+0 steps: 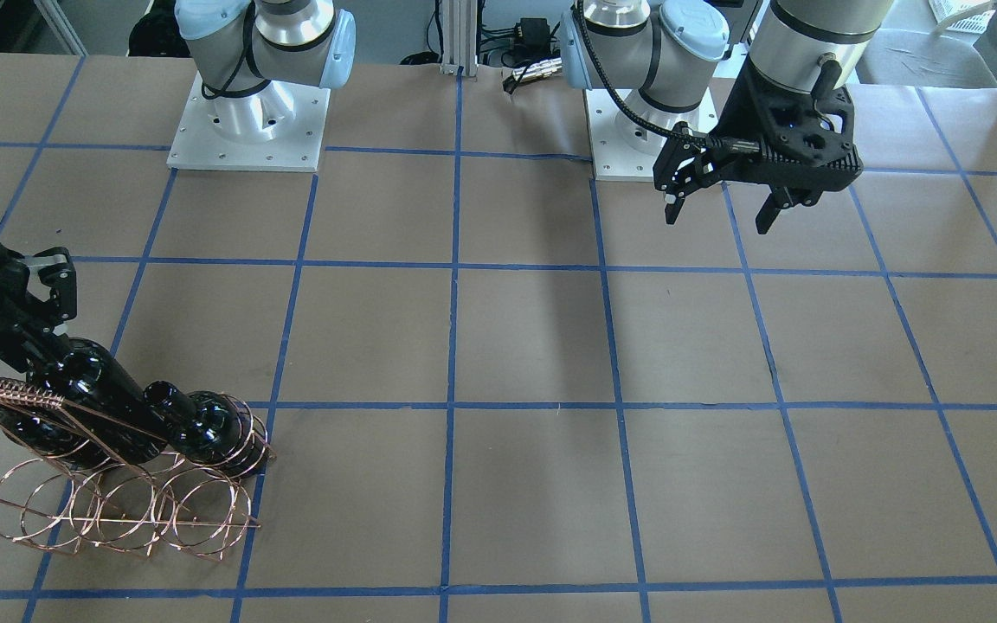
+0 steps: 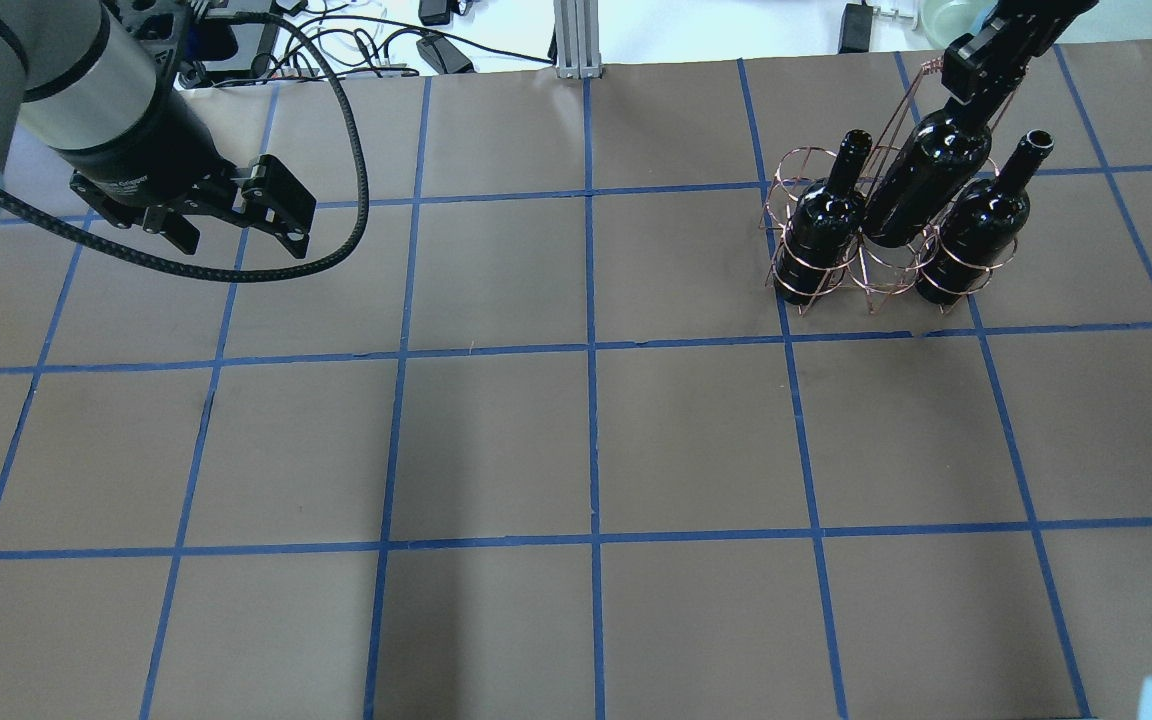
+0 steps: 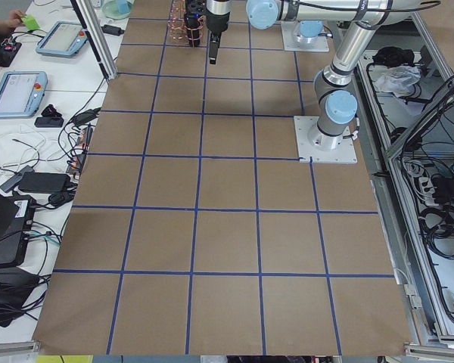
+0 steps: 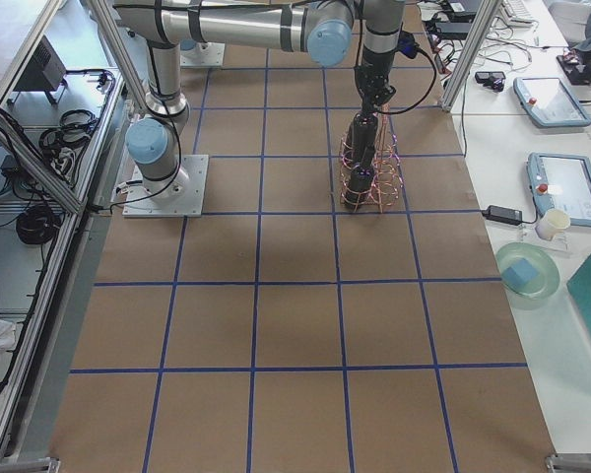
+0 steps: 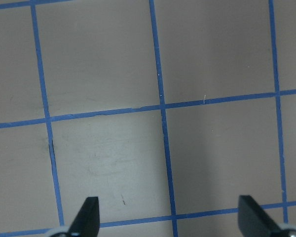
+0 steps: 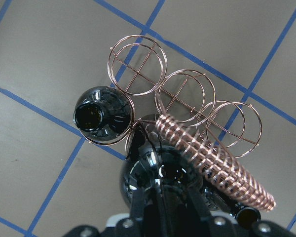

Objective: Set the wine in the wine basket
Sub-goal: 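Push the bottle deeper into the rack slot with right gripper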

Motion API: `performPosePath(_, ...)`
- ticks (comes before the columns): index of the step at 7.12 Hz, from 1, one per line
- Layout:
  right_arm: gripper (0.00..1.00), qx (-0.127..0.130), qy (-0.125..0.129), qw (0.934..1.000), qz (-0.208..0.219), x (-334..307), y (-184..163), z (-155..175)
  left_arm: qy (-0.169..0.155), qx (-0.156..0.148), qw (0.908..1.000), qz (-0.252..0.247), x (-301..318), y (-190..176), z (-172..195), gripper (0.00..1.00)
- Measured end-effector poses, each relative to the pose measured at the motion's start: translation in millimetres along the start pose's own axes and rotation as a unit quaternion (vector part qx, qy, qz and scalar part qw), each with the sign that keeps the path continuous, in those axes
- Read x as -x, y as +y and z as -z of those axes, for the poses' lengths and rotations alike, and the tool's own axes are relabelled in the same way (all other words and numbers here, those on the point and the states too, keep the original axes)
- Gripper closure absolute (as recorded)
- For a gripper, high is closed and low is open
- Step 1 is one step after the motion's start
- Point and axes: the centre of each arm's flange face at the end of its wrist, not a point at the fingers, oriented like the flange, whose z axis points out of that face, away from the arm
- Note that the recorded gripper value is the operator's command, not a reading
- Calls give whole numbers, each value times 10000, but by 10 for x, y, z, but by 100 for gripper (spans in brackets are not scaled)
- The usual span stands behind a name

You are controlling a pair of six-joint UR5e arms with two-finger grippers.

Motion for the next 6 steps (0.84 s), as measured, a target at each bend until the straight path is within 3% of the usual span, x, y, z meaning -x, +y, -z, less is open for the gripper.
performPosePath(6, 72, 49, -69, 10000, 3, 38, 56, 25, -25, 47, 10000, -13, 6, 8, -44, 0)
